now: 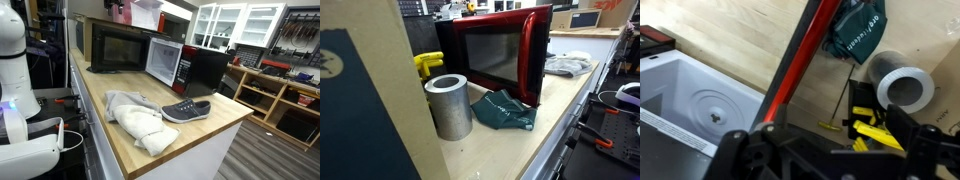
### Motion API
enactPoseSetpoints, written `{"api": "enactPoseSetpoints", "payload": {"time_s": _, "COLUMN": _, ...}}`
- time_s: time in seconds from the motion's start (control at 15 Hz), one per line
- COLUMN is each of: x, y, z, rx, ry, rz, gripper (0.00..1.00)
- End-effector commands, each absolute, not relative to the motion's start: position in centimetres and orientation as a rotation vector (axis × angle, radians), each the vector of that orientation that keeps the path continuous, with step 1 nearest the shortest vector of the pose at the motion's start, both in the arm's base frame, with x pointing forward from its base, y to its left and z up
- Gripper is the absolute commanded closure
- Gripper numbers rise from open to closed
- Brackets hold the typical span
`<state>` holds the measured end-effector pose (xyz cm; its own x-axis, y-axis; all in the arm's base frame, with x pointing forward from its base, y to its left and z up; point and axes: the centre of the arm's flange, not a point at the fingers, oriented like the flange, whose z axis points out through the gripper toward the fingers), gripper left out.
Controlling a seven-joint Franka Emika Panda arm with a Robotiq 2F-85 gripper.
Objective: Close the microwave.
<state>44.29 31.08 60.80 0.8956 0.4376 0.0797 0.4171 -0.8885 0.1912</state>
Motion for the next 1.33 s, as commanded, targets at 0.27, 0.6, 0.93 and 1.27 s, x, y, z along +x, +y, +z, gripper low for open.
{"api": "enactPoseSetpoints", "payload": {"time_s": 0.27, "x": 44.7, "y": 33.3, "z": 56.1, "rx": 2.969, "ry": 0.855, "rz": 0.101, "gripper": 0.0}}
{"api": "enactPoseSetpoints", "payload": {"time_s": 0.6, "x": 45.6, "y": 34.0, "z": 51.9, "rx": 2.975, "ry": 0.888, "rz": 0.006, "gripper": 0.0}}
{"api": "enactPoseSetpoints", "payload": {"time_s": 0.93, "x": 45.5, "y": 34.8, "z": 50.0, "rx": 2.901, "ry": 0.9, "rz": -0.1, "gripper": 0.31}}
{"api": "enactPoseSetpoints", "payload": {"time_s": 1.27, "x": 44.4, "y": 33.9, "z": 50.3, "rx": 2.721, "ry": 0.897, "rz": -0.171, "gripper": 0.69}}
